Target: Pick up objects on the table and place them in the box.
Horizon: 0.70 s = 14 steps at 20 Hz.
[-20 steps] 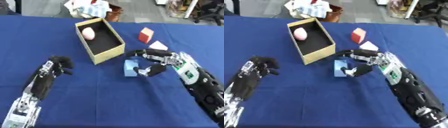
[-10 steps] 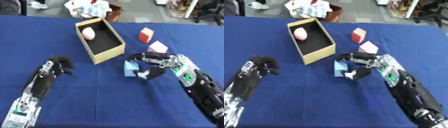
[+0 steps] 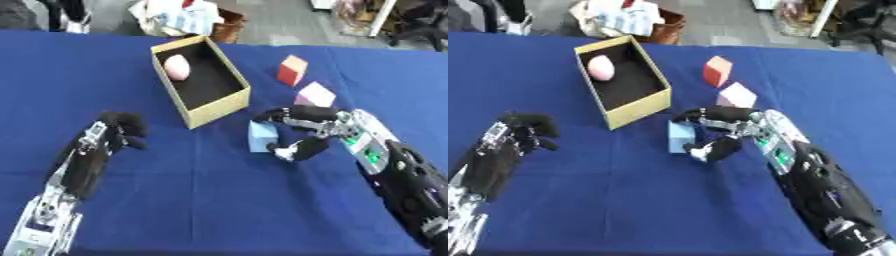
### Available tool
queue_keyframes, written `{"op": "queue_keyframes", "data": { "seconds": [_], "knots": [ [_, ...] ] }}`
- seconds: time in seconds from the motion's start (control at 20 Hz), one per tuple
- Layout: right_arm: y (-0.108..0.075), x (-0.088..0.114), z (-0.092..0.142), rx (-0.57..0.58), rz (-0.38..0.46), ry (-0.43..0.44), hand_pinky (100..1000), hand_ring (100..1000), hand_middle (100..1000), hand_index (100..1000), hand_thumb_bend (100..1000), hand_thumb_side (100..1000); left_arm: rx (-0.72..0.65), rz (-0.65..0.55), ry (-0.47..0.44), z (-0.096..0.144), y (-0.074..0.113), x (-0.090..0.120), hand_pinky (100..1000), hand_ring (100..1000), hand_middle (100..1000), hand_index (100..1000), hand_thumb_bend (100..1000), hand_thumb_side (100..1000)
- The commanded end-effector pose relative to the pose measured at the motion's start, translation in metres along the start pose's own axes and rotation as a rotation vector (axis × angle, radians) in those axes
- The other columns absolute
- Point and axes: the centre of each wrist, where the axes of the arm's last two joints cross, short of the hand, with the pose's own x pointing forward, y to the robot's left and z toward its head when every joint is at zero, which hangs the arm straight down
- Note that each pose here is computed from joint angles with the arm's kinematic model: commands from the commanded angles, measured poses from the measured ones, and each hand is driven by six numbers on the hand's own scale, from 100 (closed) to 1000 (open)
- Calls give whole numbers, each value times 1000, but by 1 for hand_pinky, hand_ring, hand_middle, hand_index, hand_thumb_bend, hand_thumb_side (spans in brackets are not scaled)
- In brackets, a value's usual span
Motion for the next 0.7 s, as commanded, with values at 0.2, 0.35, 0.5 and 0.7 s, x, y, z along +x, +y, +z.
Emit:
{"op": "queue_keyframes", "data": {
  "seconds": [0.2,0.35,0.5,0.7],
  "knots": [
    [-9,-2,4,184,214,-215,848,814,660,1000,100,194,-8,-8,-19,-2,1,5,638,699,644,754,100,944],
    [-15,0,5,49,207,-234,807,738,511,976,100,100,-7,-8,-19,-2,1,5,639,699,644,754,100,945],
    [-22,3,6,-88,204,-254,775,674,437,946,100,100,-7,-7,-19,-2,1,5,639,699,644,754,100,944],
    [-29,3,7,-242,193,-271,743,611,367,909,100,100,-7,-7,-19,-2,0,5,639,699,645,754,100,945]
  ]
}}
